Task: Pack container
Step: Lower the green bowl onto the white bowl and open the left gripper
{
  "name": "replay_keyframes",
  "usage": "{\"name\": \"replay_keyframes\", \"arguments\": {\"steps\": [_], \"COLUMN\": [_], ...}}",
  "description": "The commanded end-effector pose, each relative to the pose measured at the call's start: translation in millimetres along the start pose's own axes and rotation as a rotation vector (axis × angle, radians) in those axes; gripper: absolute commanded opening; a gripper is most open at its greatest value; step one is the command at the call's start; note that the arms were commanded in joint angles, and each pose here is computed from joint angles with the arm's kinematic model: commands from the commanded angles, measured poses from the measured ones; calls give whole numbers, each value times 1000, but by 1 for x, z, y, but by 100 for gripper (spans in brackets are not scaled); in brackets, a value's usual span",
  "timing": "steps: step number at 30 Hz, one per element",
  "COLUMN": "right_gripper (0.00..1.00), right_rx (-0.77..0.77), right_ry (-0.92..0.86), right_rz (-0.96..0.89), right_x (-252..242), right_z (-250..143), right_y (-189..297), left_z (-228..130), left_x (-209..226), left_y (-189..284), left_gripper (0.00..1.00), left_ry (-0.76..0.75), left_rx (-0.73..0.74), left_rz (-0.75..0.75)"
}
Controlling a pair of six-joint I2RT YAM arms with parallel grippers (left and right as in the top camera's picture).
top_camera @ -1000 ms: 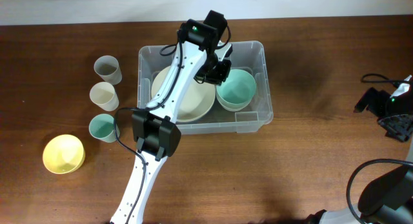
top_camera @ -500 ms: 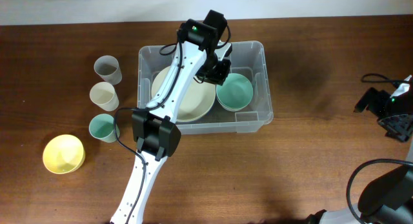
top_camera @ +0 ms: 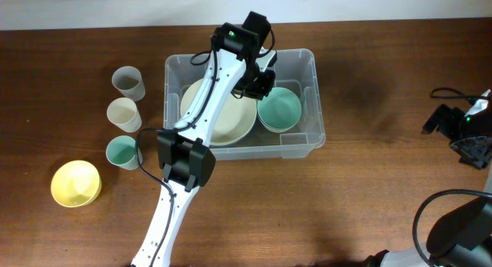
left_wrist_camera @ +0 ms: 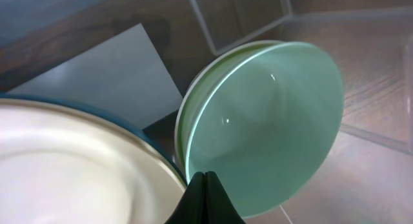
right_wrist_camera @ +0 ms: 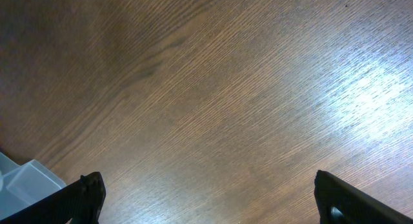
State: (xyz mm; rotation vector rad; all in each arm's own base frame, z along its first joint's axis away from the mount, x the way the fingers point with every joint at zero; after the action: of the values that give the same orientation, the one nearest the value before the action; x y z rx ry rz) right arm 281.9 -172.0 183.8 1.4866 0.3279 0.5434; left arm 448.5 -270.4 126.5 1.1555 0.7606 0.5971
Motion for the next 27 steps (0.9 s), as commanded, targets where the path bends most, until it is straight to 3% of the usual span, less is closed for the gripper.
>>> {"name": "replay_keyframes", "arguments": {"steps": [1, 27], "right_gripper": [99, 99], "right_rx": [-3, -4], "right_ry": [6, 6], "right_rz": [4, 4], "right_x": [0, 0], "right_z": [-1, -1], "right_y": [1, 1], "left_z": [3, 9], "left_x": [3, 13], "left_y": [-1, -8], "left_gripper": [2, 1], "left_ry": [-4, -9], "left_rx": [-15, -29], "left_rz": [3, 50]}}
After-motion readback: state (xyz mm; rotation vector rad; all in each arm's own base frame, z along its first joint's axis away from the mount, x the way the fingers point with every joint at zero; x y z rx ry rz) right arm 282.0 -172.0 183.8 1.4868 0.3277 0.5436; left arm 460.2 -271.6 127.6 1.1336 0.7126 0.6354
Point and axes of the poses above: each gripper's point midway between its finger pads, its own y axis back along the fingers, its own x axis along the line the jaws close on, z = x × y, the point moved 3 cm from there along y, back along the fingers, and after that the axes turned 15 degrees about -y, right-handed, at the moved point
